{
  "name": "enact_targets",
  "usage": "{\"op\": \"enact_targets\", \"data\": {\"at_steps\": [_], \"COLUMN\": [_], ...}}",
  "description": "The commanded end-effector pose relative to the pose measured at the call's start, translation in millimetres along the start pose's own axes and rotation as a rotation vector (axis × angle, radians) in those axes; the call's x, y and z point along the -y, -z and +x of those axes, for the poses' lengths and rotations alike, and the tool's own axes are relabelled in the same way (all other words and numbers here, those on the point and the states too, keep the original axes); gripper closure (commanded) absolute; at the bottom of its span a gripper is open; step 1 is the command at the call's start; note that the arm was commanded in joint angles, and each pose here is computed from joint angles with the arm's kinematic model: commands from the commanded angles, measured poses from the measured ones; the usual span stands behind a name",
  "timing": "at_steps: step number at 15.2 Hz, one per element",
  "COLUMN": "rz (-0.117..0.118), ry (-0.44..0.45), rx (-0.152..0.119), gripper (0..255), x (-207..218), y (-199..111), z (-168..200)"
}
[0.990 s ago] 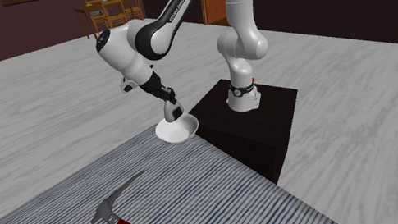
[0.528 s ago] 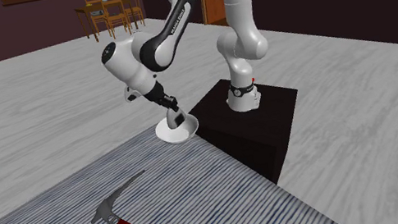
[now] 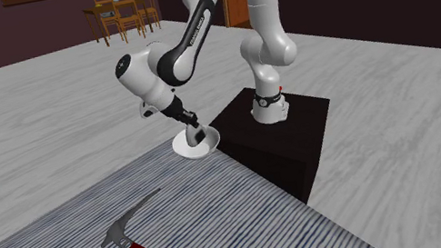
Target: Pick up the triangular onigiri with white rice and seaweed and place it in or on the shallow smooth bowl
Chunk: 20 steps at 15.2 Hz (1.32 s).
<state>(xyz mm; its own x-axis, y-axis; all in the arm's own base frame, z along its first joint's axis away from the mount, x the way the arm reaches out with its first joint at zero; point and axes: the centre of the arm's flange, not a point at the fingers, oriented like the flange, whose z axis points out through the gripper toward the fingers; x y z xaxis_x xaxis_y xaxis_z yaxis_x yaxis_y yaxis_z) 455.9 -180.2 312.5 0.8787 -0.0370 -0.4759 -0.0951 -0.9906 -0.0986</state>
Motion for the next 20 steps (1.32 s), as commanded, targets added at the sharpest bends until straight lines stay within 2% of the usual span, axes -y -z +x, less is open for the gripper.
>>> {"op": "enact_targets", "data": {"at_steps": [1, 2, 3, 8, 12, 20], "rz": [0.000, 0.000, 0.000, 0.000, 0.000, 0.000], "ry": [0.000, 0.000, 0.000, 0.000, 0.000, 0.000], "rx": [0.000, 0.000, 0.000, 0.000, 0.000, 0.000], "gripper": [255, 255, 0, 0, 0, 0], "x": [0.0, 0.0, 0.0, 0.0, 0.0, 0.0], "y": [0.0, 0.0, 0.0, 0.0, 50.0, 50.0], "z": [0.1, 0.1, 0.1, 0.1, 0.1, 0.1]}}
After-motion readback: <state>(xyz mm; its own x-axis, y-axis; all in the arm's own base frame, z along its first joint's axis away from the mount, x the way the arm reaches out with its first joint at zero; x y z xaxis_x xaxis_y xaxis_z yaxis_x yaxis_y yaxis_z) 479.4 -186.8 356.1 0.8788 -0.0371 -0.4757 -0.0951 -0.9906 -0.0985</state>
